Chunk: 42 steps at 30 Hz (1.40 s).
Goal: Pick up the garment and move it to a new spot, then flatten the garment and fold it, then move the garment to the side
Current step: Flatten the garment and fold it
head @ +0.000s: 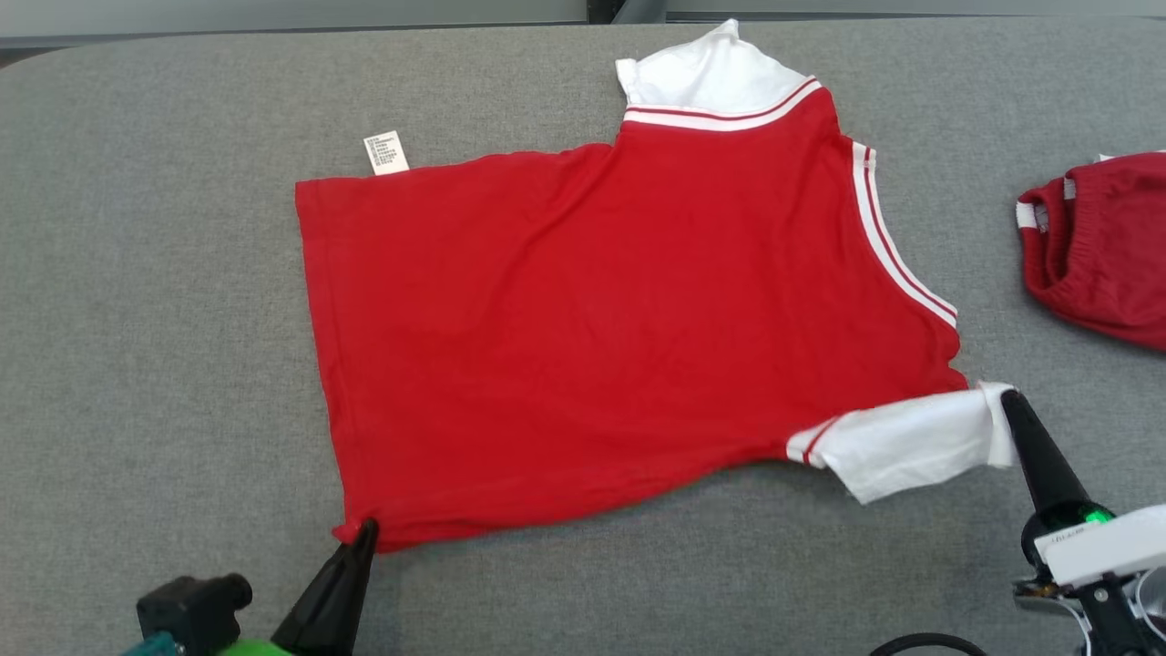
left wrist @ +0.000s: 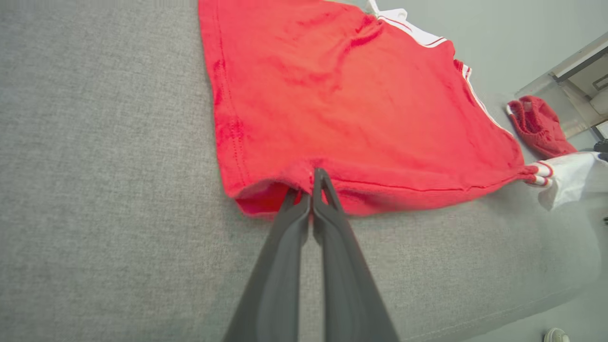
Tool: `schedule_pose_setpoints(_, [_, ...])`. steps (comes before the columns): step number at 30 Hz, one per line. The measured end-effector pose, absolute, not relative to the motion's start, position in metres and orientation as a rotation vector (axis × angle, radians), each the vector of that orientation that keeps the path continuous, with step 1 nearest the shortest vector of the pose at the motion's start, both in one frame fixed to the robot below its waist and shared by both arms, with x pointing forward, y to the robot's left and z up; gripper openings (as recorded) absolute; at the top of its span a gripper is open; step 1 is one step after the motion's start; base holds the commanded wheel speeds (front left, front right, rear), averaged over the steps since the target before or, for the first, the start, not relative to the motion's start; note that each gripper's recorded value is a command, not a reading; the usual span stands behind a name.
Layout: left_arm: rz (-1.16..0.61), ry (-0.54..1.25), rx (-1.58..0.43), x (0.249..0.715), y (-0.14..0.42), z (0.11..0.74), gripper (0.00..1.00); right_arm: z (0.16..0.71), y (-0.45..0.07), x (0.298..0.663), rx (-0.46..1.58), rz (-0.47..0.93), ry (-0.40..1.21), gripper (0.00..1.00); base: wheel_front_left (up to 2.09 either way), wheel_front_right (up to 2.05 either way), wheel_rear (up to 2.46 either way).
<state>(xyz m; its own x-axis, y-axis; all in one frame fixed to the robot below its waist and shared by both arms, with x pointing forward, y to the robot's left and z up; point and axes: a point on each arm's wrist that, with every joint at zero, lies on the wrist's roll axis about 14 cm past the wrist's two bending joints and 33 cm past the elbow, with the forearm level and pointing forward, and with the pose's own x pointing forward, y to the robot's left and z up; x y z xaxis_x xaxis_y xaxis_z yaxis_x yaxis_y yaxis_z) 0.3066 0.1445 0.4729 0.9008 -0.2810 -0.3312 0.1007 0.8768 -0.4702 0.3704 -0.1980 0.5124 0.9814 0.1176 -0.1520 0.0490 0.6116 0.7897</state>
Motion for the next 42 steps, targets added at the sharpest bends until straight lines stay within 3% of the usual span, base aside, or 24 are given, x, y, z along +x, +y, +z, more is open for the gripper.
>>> schedule_pose_setpoints(13, [-0.265,0.494,-0.402,0.368,0.151,0.49,0.0,0.509,-0.178,0.462,0.78,0.101,0.279,0.0,0.0,0.0,0.0])
schedule_pose_setpoints(24, [-0.206,0.592,-0.345,0.405,0.16,0.452,0.0,0.484,-0.15,0.495,0.615,0.16,0.372,0.0,0.0,0.0,0.0])
schedule_pose_setpoints(25, [-0.198,0.598,-0.339,0.407,0.162,0.45,0.0,0.485,-0.15,0.496,0.587,0.167,0.364,0.24,0.0,0.0,0.0])
schedule_pose_setpoints(26, [-0.192,0.607,-0.331,0.408,0.163,0.447,0.0,0.488,-0.15,0.497,0.556,0.177,0.354,0.57,0.0,0.0,0.0])
schedule_pose_setpoints(27, [-0.186,0.626,-0.325,0.408,0.165,0.443,0.1,0.49,-0.15,0.498,0.524,0.186,0.342,1.0,0.0,0.0,0.0])
schedule_pose_setpoints(28, [-0.184,0.642,-0.322,0.406,0.166,0.438,0.3,0.491,-0.151,0.498,0.504,0.191,0.332,1.0,0.0,0.0,0.0])
schedule_pose_setpoints(29, [-0.187,0.656,-0.319,0.404,0.165,0.435,0.76,0.491,-0.152,0.497,0.481,0.195,0.326,1.0,0.0,0.0,0.0])
schedule_pose_setpoints(30, [-0.19,0.663,-0.318,0.402,0.163,0.434,1.0,0.492,-0.153,0.496,0.448,0.2,0.324,1.0,0.0,0.0,0.0])
schedule_pose_setpoints(36, [-0.174,0.61,-0.248,0.391,0.172,0.436,1.0,0.516,-0.176,0.491,0.244,0.222,0.23,1.0,0.0,0.0,0.0])
schedule_pose_setpoints(42, [-0.12,0.508,-0.301,0.36,0.17,0.453,1.0,0.527,-0.211,0.456,0.015,0.222,0.222,1.0,0.0,0.0,0.0])
